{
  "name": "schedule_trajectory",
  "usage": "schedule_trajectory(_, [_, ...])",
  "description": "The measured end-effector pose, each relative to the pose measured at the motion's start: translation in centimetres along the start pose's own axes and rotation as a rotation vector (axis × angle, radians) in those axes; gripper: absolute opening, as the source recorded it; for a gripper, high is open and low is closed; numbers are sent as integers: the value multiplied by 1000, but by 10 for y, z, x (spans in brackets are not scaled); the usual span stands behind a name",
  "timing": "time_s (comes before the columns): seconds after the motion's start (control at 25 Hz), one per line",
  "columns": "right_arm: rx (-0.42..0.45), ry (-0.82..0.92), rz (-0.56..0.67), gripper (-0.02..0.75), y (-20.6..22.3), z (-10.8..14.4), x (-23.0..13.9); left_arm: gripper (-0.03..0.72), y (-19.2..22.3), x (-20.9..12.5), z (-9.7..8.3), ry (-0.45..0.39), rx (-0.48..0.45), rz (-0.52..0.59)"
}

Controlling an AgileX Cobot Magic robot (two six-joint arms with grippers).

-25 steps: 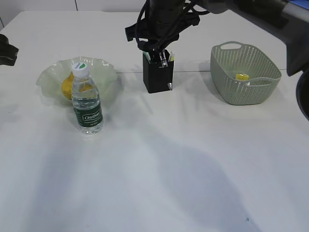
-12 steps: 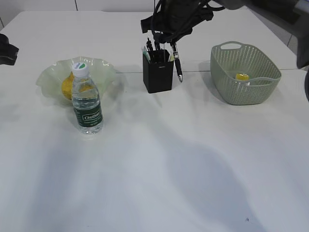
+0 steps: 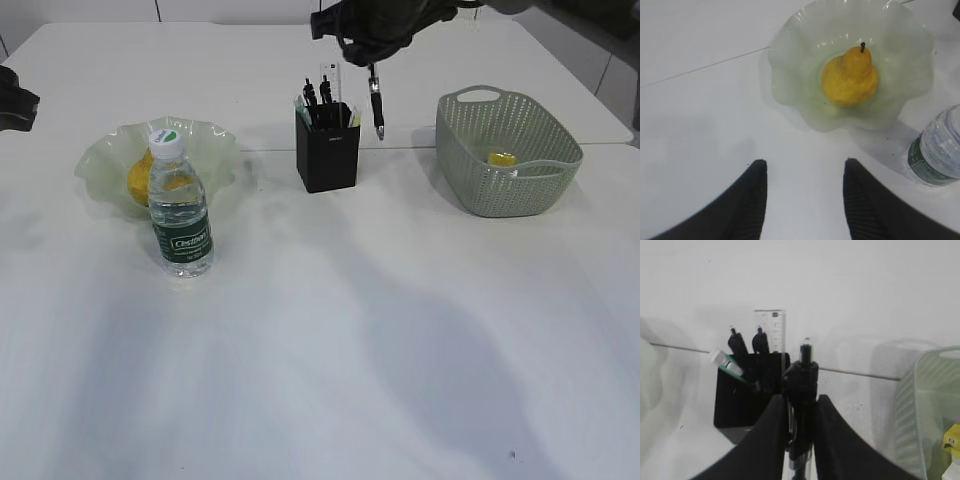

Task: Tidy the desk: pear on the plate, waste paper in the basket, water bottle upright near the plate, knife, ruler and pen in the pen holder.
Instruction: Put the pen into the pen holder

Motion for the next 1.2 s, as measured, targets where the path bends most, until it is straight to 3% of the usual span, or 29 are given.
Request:
schedule_trajectory(0.28, [-15, 41, -96, 108, 6, -28, 14, 348, 0, 1, 0, 0, -1, -5])
schedule_trajectory(0.76, [33, 45, -217, 108, 31, -14, 22, 349, 0, 1, 0, 0, -1, -7])
schedule_trajectory(1.2, [57, 44, -360, 108, 26, -11, 43, 348, 0, 3, -1, 0, -4, -21])
Point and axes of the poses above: a point on each arm's last joint axis where the gripper is mounted, y pointing out along that axis toward the gripper, z along the wrist's bending axis when the last joint is at zero, x = y × z, the point moved 7 cm from there along y, pointing out along that axis toward the gripper, and after that the axes turned 10 degrees about -y, right-handed, at the moved point
